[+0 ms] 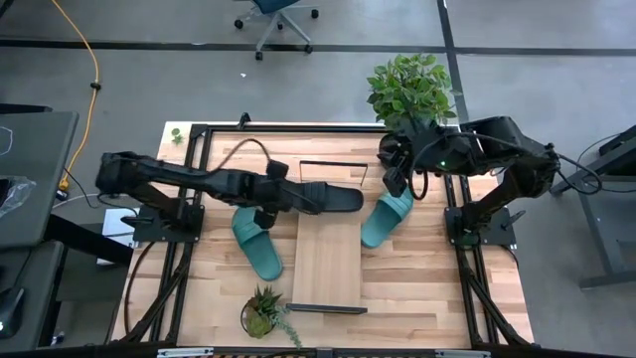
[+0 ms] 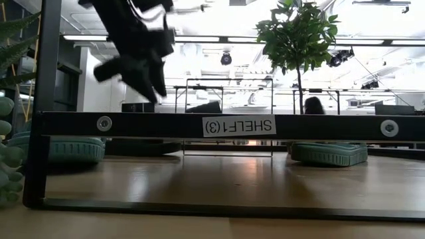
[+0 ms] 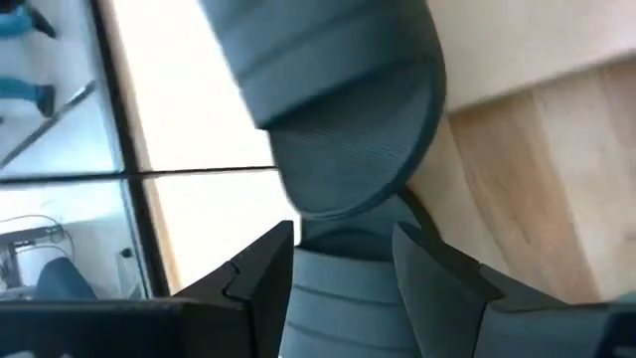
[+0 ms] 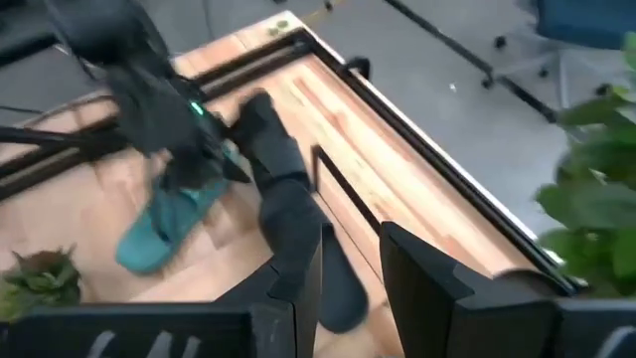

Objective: Pick and place slides into the shelf
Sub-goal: Put the right black slides on the shelf

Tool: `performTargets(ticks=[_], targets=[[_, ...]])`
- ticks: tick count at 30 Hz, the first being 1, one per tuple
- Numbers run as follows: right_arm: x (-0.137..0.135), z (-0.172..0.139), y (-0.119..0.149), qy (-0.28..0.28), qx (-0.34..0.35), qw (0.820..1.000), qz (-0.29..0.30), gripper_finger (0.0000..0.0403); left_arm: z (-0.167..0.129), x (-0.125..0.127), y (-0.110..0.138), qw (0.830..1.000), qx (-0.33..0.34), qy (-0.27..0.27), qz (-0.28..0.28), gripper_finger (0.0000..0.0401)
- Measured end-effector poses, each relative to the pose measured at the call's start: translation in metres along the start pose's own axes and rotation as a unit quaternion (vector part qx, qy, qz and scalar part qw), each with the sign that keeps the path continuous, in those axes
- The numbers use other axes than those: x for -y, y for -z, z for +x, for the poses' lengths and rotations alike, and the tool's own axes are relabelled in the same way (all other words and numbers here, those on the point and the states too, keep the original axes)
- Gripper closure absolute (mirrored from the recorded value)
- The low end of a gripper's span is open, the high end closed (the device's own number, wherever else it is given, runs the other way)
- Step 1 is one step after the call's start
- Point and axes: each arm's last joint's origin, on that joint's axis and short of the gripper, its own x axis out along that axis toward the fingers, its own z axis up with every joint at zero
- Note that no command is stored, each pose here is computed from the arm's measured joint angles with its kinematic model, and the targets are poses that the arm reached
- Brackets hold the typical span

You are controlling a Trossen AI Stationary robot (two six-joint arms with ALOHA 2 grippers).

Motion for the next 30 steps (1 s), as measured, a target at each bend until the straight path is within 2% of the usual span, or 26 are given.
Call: performTargets(ticks=[5, 9, 14, 18, 22, 26, 30], targets=[[-0.011, 0.001, 0.01, 0.038, 0.009, 0.999, -0.003, 0.0306, -0.035, -0.011, 0.009, 0.996, 0.057, -0.01, -0.061, 0.0238], [-0.026, 0.024, 0.031, 0.06, -0.012, 0.998, -0.005, 0.0306, -0.056, -0.017, 0.017, 0.99, 0.088, -0.013, -0.109, 0.0238], [-0.049, 0.073, 0.06, 0.01, -0.047, 0.998, 0.026, 0.0306, -0.075, -0.02, 0.026, 0.98, 0.118, -0.001, -0.158, 0.0238], [-0.058, 0.107, 0.07, -0.058, -0.045, 0.994, 0.081, 0.0306, -0.081, -0.019, 0.03, 0.973, 0.133, 0.027, -0.185, 0.0238], [-0.057, 0.131, 0.08, -0.117, -0.048, 0.979, 0.163, 0.0306, -0.085, -0.017, 0.033, 0.966, 0.138, 0.064, -0.209, 0.0238], [-0.054, 0.146, 0.101, -0.145, -0.048, 0.959, 0.239, 0.0306, -0.086, -0.014, 0.034, 0.959, 0.141, 0.1, -0.224, 0.0238], [-0.049, 0.166, 0.127, -0.17, -0.031, 0.925, 0.339, 0.0306, -0.089, -0.012, 0.033, 0.957, 0.149, 0.113, -0.222, 0.0238]])
